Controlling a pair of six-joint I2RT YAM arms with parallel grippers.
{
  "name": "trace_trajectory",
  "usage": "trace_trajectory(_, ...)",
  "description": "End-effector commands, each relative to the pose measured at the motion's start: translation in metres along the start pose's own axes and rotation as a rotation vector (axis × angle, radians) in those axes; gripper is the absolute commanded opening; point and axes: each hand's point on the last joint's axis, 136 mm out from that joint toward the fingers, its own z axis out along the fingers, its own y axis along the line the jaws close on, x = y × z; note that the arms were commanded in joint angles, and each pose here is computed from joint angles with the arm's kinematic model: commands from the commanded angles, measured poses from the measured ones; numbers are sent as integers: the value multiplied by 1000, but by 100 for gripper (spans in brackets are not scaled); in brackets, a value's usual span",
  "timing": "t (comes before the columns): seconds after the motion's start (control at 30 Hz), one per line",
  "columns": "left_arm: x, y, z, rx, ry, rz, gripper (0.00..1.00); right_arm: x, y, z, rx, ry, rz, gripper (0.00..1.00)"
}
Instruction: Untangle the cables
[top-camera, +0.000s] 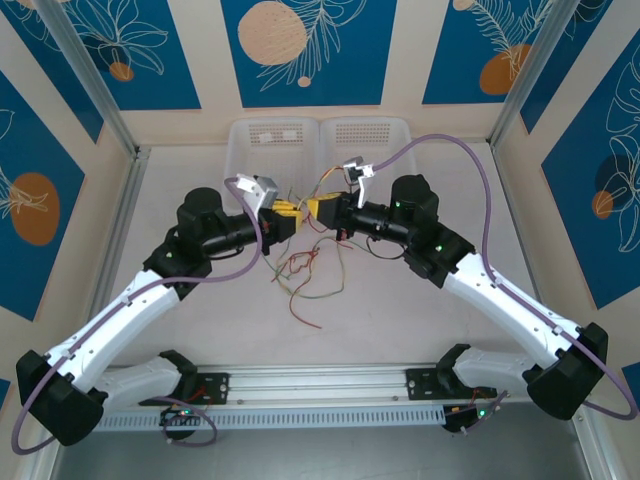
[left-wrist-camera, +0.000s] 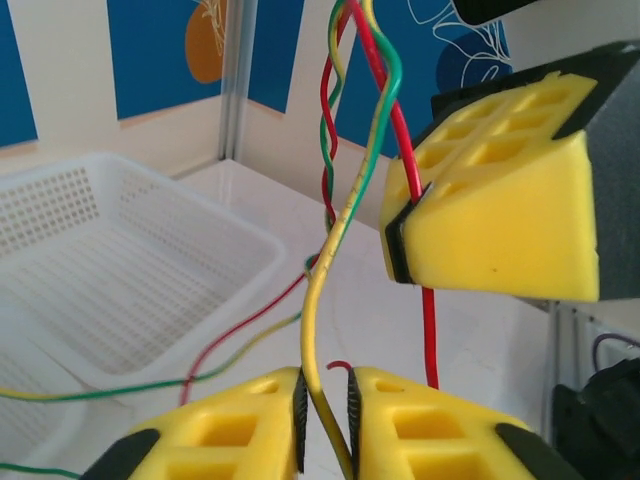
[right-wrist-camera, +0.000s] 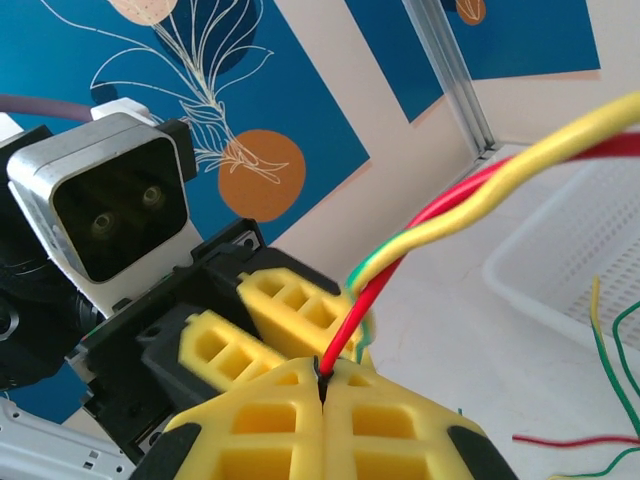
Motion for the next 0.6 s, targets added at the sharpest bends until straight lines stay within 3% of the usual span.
trace_trajectory(0.0, 1, 1, -2, -10, -5, 9, 10, -6, 9, 3, -41, -13, -7, 0)
trace_trajectory(0.03, 1, 1, -2, -11, -8, 12, 11, -6, 10, 3, -45, -10, -7, 0)
trace_trajectory(0.1, 1, 5, -2, -35, -8, 10, 41, -4, 12, 6, -60, 4, -5, 0)
trace_trajectory(0.17, 0, 4, -2, -28, -9, 24, 41, -4, 14, 7, -66, 6, -3, 0)
trace_trajectory(0.23, 0, 6, -2, -41, -11, 27, 49, -4, 15, 8, -74, 6, -6, 0)
trace_trajectory(0.33, 0, 8, -3, -51, -8, 38, 36, -5, 16, 8, -74, 3, -11, 0)
trace_trajectory(0.4, 2, 9, -3, -58, -11, 33, 13, -5, 14, 8, -62, -1, -11, 0)
trace_trajectory(0.43, 3, 8, -3, -55, -11, 34, 8, -5, 12, 8, -55, -5, -12, 0)
trace_trajectory(0.57, 7, 8, -4, -55, -2, 29, 0, -5, 9, 7, -38, -9, -13, 0)
